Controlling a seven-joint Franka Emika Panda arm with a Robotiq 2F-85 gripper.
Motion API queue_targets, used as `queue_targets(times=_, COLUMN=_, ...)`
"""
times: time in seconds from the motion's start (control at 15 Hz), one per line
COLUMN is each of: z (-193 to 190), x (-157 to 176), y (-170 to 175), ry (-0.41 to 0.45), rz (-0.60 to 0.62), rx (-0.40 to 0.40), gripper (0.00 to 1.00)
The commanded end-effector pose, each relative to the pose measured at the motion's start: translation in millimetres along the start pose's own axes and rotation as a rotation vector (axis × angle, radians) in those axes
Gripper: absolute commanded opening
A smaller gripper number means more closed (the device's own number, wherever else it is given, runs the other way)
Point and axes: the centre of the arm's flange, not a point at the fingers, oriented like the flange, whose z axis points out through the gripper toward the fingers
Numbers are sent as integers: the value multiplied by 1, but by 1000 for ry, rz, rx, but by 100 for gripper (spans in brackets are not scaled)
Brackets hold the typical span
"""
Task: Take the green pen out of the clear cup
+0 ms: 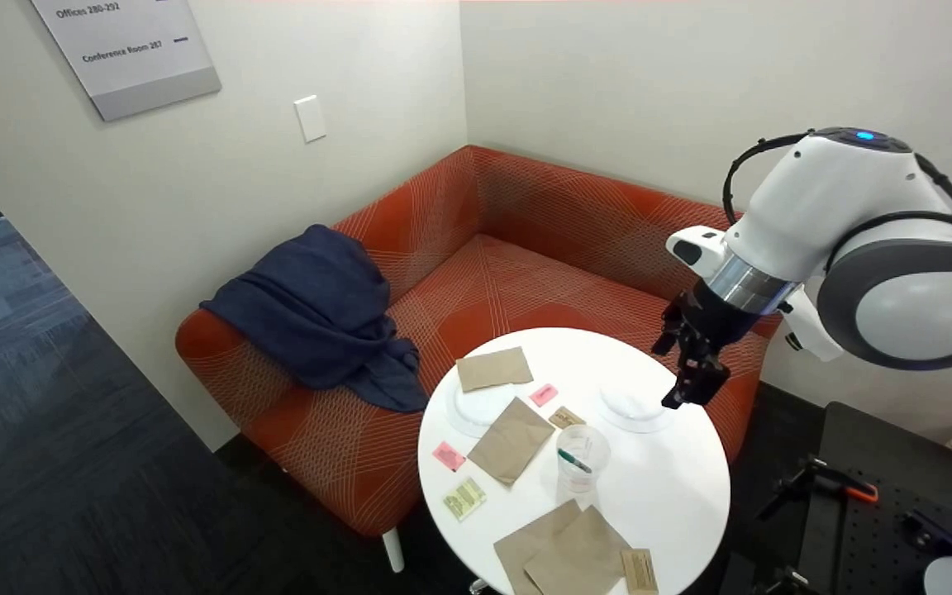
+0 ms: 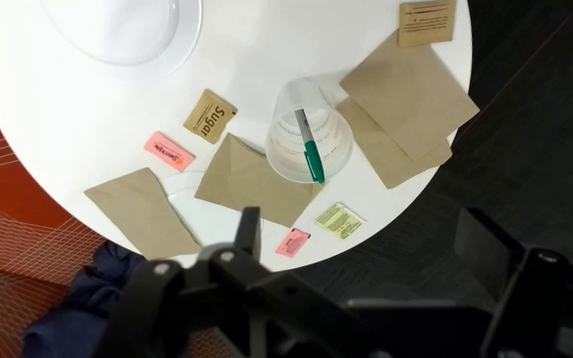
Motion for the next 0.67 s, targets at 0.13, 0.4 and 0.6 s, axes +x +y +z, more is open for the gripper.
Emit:
queue_targets(times=0.13, z=35, x=24, y=10, ry=-19, rz=-90, rx=21, gripper=100)
queue_targets(times=0.4, z=59, x=39, y=10, ry=-41, rz=-137, rx=5, gripper=100)
queue_targets(times=0.6, z=78, x=49, y=8, ry=-52, rz=-165, rx=9, gripper=89)
